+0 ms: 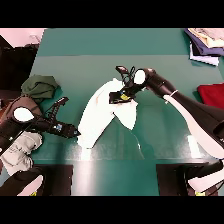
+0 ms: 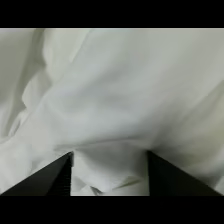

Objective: Fold the shirts.

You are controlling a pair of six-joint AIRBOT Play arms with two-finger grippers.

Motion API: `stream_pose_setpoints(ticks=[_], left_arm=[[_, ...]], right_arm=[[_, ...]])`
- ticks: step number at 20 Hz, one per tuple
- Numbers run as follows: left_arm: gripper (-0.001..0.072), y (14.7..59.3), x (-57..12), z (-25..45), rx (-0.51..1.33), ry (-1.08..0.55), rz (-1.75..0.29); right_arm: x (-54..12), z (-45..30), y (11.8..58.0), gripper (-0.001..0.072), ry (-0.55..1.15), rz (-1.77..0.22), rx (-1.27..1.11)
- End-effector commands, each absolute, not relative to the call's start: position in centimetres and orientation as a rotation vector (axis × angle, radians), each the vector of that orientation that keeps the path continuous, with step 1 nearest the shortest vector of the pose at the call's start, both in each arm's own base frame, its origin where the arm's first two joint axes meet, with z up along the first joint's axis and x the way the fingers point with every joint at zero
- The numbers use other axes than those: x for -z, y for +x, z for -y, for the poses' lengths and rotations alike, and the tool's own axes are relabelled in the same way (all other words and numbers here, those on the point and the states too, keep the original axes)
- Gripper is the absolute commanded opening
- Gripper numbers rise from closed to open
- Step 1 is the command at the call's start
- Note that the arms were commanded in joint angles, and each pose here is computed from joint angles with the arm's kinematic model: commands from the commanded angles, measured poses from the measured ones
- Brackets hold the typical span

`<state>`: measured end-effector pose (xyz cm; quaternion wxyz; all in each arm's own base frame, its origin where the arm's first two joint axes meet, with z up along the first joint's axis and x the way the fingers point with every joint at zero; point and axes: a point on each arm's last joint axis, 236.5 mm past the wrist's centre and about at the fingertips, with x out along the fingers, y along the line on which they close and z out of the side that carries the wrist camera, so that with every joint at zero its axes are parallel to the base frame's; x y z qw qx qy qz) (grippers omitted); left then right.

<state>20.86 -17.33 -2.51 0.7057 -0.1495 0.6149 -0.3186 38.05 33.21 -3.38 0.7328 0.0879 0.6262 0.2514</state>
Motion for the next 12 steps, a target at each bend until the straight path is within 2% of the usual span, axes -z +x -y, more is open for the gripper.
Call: stream_pose_setpoints(ticks=[1, 2, 5, 8, 10, 11, 12], left_arm=[[0.0029, 20.9, 2.5, 17.3, 0.709, -0.332, -1.365], [0.0029, 20.8, 2.5, 17.3, 0.710, -0.332, -1.366], [0.0029, 20.9, 2.1, 17.4, 0.719, -0.324, -1.365], [0.0029, 22.6, -0.7, 17.6, 0.747, -0.290, -1.302], [0.0028, 23.7, -2.9, 17.9, 0.768, -0.267, -1.254], [0.0029, 24.1, -3.5, 17.9, 0.773, -0.259, -1.236], [0.0029, 24.4, -3.9, 18.0, 0.773, -0.256, -1.225]], right_arm=[[4.6, -34.6, 38.2, 0.0190, 0.209, -1.366, -0.563], [4.5, -34.6, 38.3, 0.0017, 0.199, -1.361, -0.571], [2.0, -32.8, 39.3, 0.0014, 0.115, -1.282, -0.560], [-3.3, -28.1, 39.9, 0.0014, -0.010, -1.184, -0.500], [-4.9, -24.7, 38.6, 0.0031, -0.044, -1.234, -0.458], [-4.9, -23.1, 37.6, 0.0254, -0.063, -1.288, -0.449], [-4.3, -21.5, 36.6, 0.0546, -0.064, -1.354, -0.427]])
